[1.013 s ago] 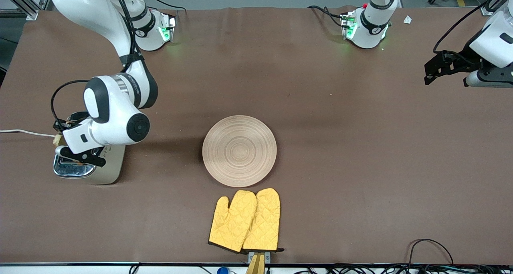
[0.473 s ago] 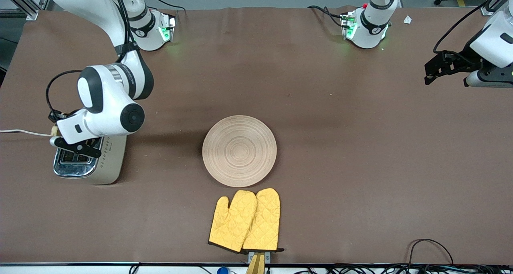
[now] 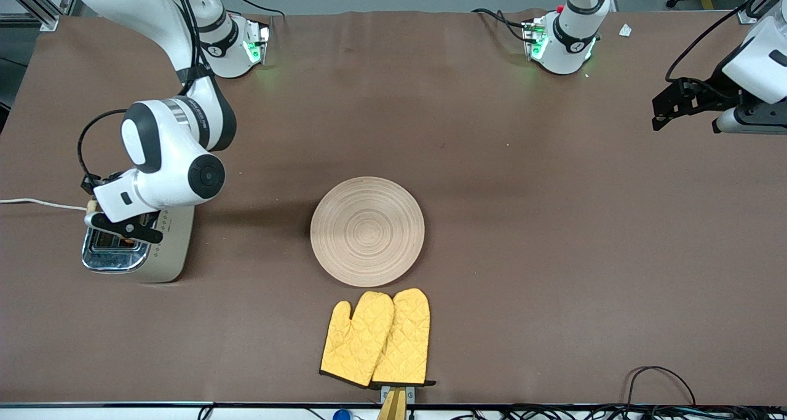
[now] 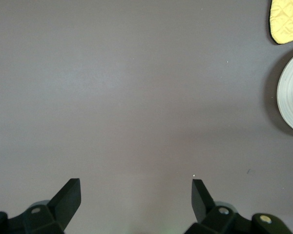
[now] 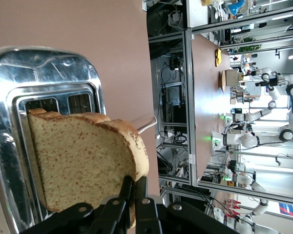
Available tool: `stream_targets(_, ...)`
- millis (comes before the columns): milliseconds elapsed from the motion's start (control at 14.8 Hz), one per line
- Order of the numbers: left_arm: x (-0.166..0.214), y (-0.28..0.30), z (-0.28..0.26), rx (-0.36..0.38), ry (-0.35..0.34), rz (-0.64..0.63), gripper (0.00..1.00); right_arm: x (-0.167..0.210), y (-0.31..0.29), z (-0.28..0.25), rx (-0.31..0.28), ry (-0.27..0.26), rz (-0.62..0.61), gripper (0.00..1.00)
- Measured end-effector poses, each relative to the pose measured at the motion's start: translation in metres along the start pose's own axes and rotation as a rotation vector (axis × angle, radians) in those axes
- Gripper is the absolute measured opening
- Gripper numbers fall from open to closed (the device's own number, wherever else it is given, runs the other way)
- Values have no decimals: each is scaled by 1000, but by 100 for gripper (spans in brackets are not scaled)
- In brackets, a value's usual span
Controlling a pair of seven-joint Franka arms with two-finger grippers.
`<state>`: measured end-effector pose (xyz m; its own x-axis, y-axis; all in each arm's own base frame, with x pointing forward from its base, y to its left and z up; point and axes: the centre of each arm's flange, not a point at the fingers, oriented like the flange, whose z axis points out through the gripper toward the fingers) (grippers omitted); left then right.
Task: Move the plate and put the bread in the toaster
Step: 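Lower the bread into the toaster slot with the right gripper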
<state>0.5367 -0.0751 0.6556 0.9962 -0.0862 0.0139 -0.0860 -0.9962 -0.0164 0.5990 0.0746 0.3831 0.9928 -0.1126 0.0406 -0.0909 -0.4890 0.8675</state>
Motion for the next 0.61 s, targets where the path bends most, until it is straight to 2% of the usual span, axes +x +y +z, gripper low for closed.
stream_targets(203, 0, 0, 0, 0, 1, 0, 100, 7, -3, 10, 23, 14, 2, 6)
stream_targets(608, 0, 0, 0, 0, 1, 0, 100, 12, -32, 44, 22, -31, -29, 6)
